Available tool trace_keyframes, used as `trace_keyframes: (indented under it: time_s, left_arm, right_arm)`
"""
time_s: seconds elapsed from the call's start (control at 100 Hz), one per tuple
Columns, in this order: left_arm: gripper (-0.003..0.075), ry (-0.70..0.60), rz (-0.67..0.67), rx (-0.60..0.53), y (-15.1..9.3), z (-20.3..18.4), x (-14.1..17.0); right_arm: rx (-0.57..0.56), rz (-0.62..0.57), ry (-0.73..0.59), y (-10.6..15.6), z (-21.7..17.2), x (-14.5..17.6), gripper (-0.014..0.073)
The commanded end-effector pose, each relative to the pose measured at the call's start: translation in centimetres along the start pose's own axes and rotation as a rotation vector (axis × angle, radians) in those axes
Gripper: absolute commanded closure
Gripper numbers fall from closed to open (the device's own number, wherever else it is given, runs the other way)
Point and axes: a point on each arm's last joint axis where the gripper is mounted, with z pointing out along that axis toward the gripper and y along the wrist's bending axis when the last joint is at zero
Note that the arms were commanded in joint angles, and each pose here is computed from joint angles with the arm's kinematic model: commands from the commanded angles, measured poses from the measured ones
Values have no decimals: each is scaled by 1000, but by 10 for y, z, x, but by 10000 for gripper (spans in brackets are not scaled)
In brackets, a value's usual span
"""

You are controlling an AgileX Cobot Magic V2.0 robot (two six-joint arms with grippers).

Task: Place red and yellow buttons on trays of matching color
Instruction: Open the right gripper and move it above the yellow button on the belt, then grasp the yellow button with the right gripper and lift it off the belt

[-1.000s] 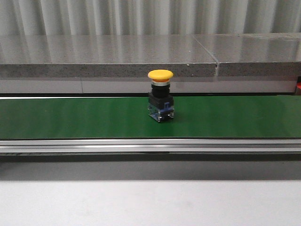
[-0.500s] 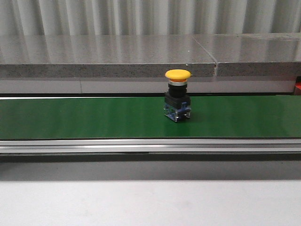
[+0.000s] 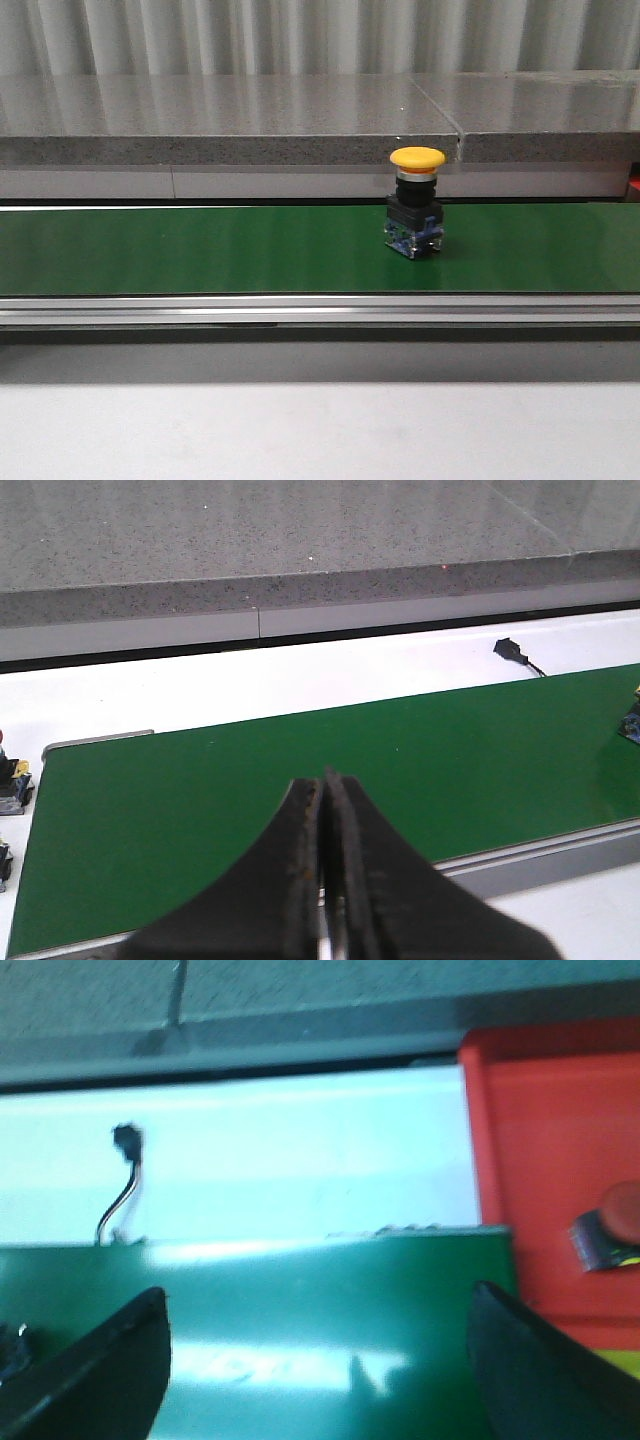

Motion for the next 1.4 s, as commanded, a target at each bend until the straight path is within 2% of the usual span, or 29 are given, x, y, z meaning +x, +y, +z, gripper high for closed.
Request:
trace_keyframes:
  time_s: [0.0, 0.08, 0.2, 0.43, 0.69, 1.05, 1.14, 1.33, 1.39]
  left_arm:
    - [740, -96, -15, -7, 0, -3, -15]
    - [740, -96, -15, -7, 0, -3, -15]
    - [740, -96, -15, -7, 0, -3, -15]
    - [740, -96, -15, -7, 0, -3, -15]
    - [740, -96, -15, -7, 0, -3, -15]
    - [740, -96, -15, -7, 0, -3, -15]
    - [740, -96, -15, -7, 0, -3, -15]
    - [740, -96, -15, -7, 0, -3, -15]
    - [740, -96, -15, -7, 0, -3, -15]
  right_arm:
    - [-66, -77, 3, 20, -10, 4, -6]
    - [-131, -128, 73, 35, -3, 15, -6]
    - [-192, -209, 110, 56, 5, 23, -6]
    - [-248, -336, 190, 83, 31, 34, -6]
    - [-279, -389, 258, 104, 74, 44, -6]
    - [-255, -413, 208, 118, 117, 49, 4]
    - [-243, -408, 196, 117, 123, 48, 73]
    - [-242, -407, 199, 117, 125, 49, 379]
    - [-244, -408, 206, 117, 125, 49, 438]
